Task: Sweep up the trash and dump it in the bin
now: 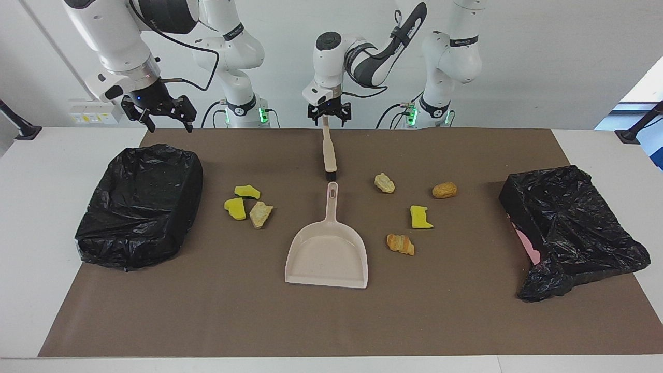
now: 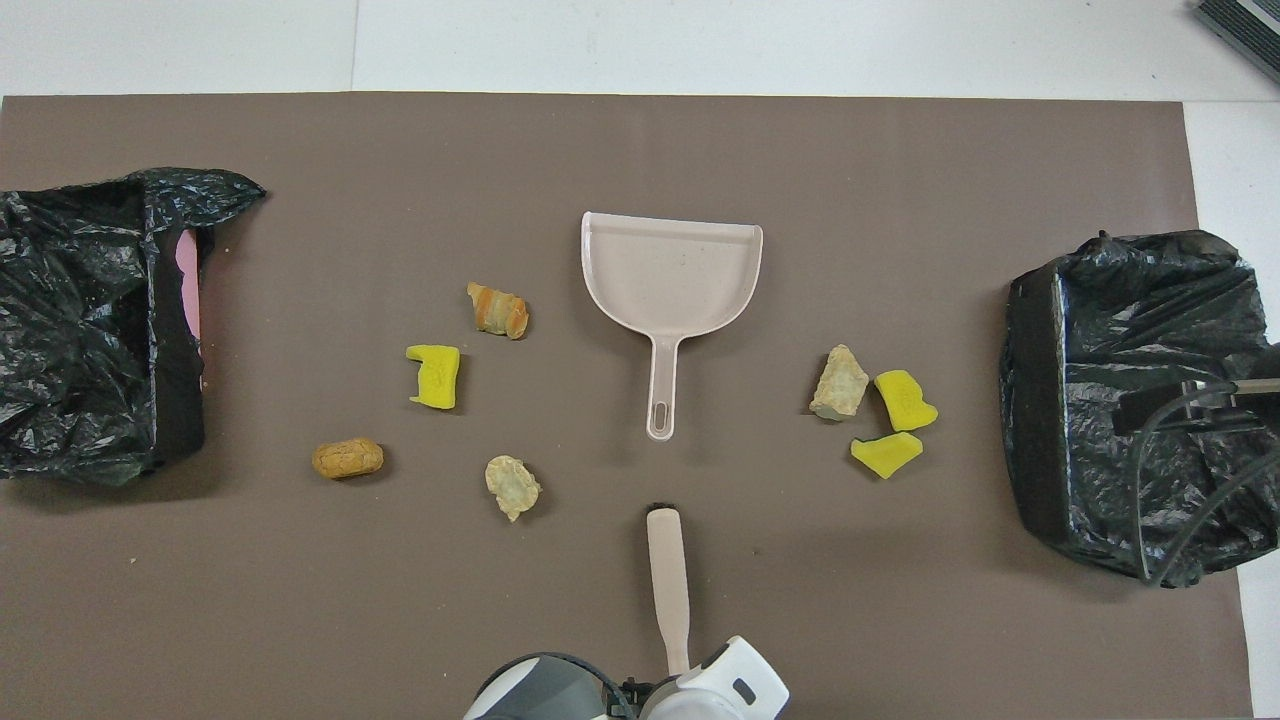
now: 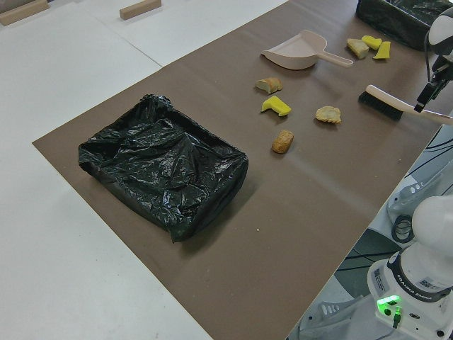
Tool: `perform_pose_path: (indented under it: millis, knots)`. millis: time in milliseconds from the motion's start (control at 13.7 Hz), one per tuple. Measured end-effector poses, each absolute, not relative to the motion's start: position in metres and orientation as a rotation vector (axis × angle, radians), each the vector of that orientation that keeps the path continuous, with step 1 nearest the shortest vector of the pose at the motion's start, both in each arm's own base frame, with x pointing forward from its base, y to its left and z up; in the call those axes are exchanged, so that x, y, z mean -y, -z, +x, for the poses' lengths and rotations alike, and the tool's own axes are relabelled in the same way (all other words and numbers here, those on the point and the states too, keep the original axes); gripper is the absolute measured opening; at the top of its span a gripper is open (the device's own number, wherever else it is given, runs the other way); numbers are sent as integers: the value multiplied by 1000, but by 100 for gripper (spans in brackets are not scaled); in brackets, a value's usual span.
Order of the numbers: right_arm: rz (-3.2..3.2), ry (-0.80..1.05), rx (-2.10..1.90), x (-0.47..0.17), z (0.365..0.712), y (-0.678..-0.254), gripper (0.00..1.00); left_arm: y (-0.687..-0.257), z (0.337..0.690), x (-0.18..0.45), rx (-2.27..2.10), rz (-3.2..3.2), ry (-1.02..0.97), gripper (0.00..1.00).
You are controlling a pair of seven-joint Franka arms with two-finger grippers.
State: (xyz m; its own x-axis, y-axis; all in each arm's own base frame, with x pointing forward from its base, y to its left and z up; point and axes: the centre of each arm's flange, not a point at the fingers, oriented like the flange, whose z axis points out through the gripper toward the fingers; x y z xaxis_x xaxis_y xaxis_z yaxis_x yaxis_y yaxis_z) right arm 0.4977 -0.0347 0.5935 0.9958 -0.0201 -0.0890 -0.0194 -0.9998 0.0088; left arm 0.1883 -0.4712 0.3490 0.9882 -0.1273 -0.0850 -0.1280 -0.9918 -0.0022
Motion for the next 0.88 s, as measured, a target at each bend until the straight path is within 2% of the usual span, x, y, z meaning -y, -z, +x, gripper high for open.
perform_pose_path:
  millis: [366,439,586,806,879]
  knots:
    - [3130,144,31,35,497,-592,100,-337,186,477,-178,-3123,-134,100]
    - [3130,144,31,35,497,-592,100,-339,189,477,-170,-3128,-130,93]
    - [3130,145,31,35,497,-592,100,-341,191,477,-163,-3134,-126,62]
    - [3130,145,31,35,497,-592,100,-341,191,477,-145,-3133,-131,27]
    - [3130,145,31,35,497,-592,100,-342,191,476,-139,-3135,-132,26]
